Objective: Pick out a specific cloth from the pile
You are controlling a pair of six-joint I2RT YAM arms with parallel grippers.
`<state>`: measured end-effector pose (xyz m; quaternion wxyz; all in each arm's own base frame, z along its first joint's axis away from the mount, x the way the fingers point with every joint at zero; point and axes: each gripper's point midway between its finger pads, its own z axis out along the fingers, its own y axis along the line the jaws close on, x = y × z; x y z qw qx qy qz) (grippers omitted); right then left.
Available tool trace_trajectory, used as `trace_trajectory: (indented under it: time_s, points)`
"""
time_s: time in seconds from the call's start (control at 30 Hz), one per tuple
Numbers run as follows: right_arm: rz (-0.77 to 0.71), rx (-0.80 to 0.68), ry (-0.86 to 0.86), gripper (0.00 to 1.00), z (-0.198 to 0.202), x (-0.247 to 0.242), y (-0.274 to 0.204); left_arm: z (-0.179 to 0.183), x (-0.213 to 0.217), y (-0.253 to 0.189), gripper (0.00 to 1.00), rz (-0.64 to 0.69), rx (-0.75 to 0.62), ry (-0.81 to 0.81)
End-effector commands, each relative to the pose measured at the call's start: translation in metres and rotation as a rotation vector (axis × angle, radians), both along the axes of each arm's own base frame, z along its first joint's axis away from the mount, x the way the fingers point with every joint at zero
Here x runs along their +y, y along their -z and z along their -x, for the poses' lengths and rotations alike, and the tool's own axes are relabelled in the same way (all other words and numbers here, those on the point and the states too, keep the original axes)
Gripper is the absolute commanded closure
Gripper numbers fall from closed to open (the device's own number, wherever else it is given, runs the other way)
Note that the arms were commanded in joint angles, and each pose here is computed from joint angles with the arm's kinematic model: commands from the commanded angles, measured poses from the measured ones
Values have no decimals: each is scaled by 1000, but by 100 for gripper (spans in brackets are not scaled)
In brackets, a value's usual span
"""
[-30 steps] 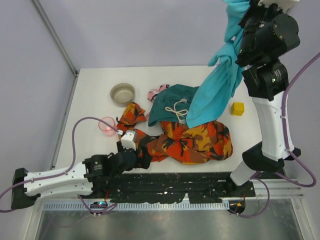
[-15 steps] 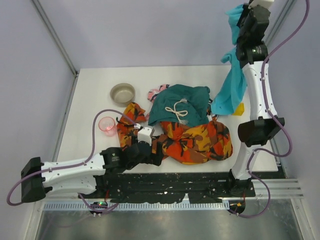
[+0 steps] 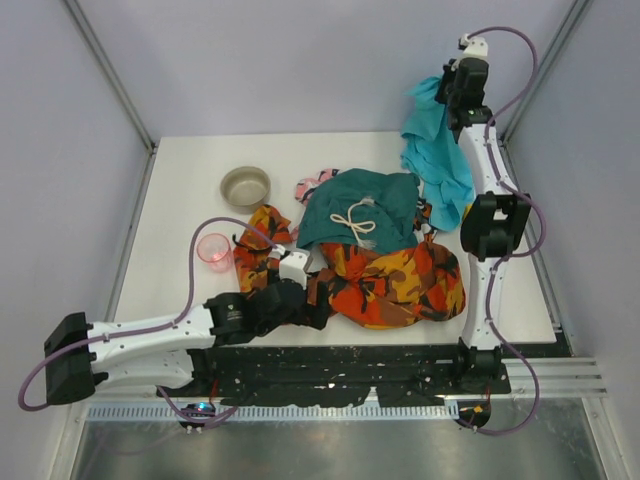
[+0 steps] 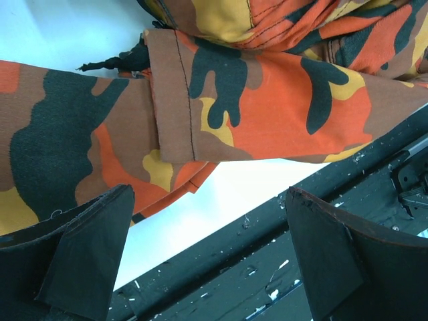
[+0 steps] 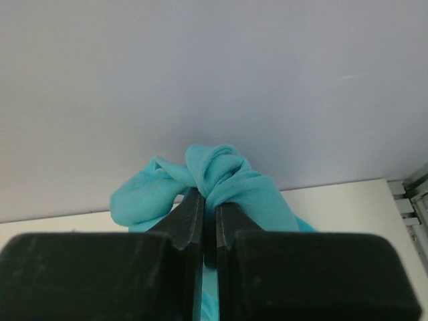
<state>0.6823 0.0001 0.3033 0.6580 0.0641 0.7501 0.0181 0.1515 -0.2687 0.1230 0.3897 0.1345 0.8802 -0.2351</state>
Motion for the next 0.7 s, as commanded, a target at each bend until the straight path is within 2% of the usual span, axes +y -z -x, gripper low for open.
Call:
trace_trajectory:
  time_s: [0.0, 0.07, 0.1, 0.13, 0.17, 0.2, 0.23, 0.27, 0.3, 0.33, 0.37, 0.4, 0.43, 0.53, 0.67]
  points:
    - [-55, -147, 59, 95, -6, -5, -43, -9, -6, -17, 0, 59, -40, -16]
    - [-69, -59, 112, 95, -2, -12, 8, -9, -6, -17, 0, 59, -37, -16]
    - [-93, -87, 138, 94, -1, -15, 7, -9, -6, -16, 0, 59, -35, -16]
    - [-91, -44, 223, 95, 13, -44, 29, -9, -5, -16, 0, 58, -34, -16]
    - [-99, -83, 247, 95, 16, -49, 25, -8, -5, -16, 0, 57, -32, -15]
    - [-94, -62, 304, 95, 33, -58, 38, -7, -5, -15, 0, 55, -28, -14]
    - [-108, -112, 328, 95, 44, -62, 21, -7, -4, -14, 0, 52, -25, -16]
    - [-102, -75, 348, 93, 53, -66, 42, -7, -3, -13, 0, 55, -22, -18]
    - [-106, -86, 342, 84, 61, -65, 34, -7, -2, -13, 0, 54, -22, -21]
    - [-101, -52, 328, 72, 66, -63, 46, -7, -1, -12, 0, 54, -20, -23]
    - [-101, -33, 322, 39, 73, -61, 43, -6, 0, -13, 0, 55, -18, -26]
    - [-100, -24, 322, 19, 77, -61, 40, -6, 1, -14, 0, 52, -20, -28]
    - [-97, -1, 320, 5, 85, -60, 35, -7, 3, -15, 0, 48, -22, -33]
    - [-89, -1, 290, 5, 107, -56, -3, -9, 13, -22, 0, 39, -42, -58]
    - [-98, 59, 284, 5, 163, -52, -35, -13, 28, -31, 0, 31, -74, -99]
